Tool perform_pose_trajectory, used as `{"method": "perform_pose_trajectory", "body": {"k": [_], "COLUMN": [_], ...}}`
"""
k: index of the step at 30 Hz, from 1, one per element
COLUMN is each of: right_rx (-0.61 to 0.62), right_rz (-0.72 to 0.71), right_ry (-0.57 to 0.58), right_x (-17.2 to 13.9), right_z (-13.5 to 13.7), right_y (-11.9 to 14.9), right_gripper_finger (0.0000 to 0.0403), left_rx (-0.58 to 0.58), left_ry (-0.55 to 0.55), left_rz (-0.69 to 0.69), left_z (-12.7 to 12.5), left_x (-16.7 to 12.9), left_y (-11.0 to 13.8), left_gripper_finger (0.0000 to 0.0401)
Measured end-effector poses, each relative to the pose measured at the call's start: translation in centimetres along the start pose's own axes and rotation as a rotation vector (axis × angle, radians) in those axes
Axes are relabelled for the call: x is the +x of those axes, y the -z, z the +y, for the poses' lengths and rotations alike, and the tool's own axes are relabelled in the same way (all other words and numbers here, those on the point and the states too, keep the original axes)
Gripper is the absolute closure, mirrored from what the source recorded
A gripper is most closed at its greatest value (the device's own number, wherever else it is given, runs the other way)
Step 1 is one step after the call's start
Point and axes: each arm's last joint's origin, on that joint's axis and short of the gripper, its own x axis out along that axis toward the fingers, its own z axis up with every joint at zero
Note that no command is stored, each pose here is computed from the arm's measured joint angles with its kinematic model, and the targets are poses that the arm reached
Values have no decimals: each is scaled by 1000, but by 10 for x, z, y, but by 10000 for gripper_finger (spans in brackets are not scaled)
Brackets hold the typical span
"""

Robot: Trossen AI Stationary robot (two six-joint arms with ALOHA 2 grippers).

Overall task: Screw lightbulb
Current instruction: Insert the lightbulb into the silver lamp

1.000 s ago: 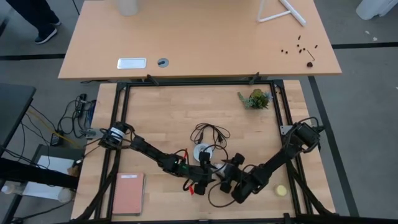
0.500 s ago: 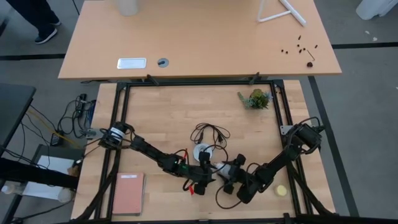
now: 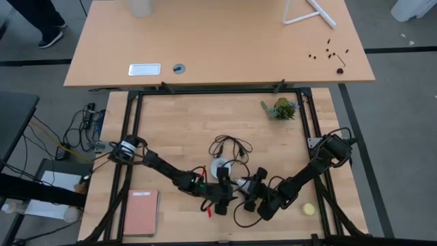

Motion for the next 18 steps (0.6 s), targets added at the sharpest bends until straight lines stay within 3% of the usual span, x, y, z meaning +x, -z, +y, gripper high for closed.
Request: {"method": "perform_pose_trajectory", "body": {"k": [7,12,18], "right_rx": [-79,-121,-149], "right_rz": [60,94,133], "right_ry": [-49,-72,-138], "right_x": [-10,-15,-27], "right_z": [-5,-12,-20], "right_y": [-11,-23,-40], "right_gripper_finger": [135,141,146], "left_rx": [67,75,1], "left_ry": [-166,-270,-278], "left_rz": [-117,-197,-178], "left_z": [-35,-47,-50], "left_x": [-19,-31,-44], "left_y": [-29,-57,-63], "left_gripper_finger": [152,152,154]}}
